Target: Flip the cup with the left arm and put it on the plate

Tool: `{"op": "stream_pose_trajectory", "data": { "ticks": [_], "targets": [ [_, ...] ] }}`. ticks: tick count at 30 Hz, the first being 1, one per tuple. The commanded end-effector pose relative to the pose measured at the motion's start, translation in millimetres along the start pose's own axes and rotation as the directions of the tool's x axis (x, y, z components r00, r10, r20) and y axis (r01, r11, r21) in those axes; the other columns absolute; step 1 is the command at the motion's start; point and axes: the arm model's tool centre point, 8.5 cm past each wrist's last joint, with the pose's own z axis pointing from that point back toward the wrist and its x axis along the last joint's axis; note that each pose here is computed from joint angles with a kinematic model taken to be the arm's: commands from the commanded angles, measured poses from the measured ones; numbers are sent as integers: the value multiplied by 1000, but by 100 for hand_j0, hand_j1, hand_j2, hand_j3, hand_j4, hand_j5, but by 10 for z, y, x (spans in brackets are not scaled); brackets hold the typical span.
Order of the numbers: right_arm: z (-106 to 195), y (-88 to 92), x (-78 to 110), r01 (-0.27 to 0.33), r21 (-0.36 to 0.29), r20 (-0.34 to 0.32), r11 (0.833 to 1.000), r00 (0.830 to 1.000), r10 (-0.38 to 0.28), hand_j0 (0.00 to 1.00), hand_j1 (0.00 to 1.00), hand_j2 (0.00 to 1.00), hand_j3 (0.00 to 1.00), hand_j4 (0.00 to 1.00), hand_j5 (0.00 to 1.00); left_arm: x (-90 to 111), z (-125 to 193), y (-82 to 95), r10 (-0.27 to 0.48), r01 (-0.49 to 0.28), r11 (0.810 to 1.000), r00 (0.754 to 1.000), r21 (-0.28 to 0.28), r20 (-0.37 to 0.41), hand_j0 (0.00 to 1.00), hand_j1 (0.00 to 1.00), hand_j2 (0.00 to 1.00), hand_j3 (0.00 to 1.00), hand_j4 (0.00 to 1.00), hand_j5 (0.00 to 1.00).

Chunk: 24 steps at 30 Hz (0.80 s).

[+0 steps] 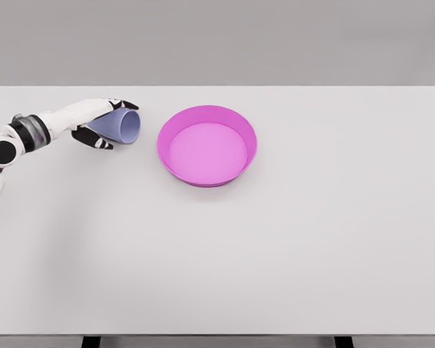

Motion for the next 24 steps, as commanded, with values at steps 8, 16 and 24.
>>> {"op": "stream_pose_trajectory", "data": {
  "ticks": [8, 16, 24],
  "targets": [
    [0, 0, 0, 0, 0, 0, 1000, 1000, 0, 100, 100, 100, 100, 100, 100, 4, -28, -13, 17, -17, 1000, 1000, 5, 0, 87, 87, 87, 87, 87, 87],
    [0, 0, 0, 0, 0, 0, 1000, 1000, 0, 100, 100, 100, 100, 100, 100, 15, -40, -17, 18, -18, 1000, 1000, 5, 3, 78, 78, 78, 78, 78, 78],
    [0, 0, 0, 0, 0, 0, 1000, 1000, 0, 100, 100, 100, 100, 100, 100, 5, -28, -9, 20, -20, 1000, 1000, 10, 2, 75, 75, 75, 75, 75, 75]
  ]
}}
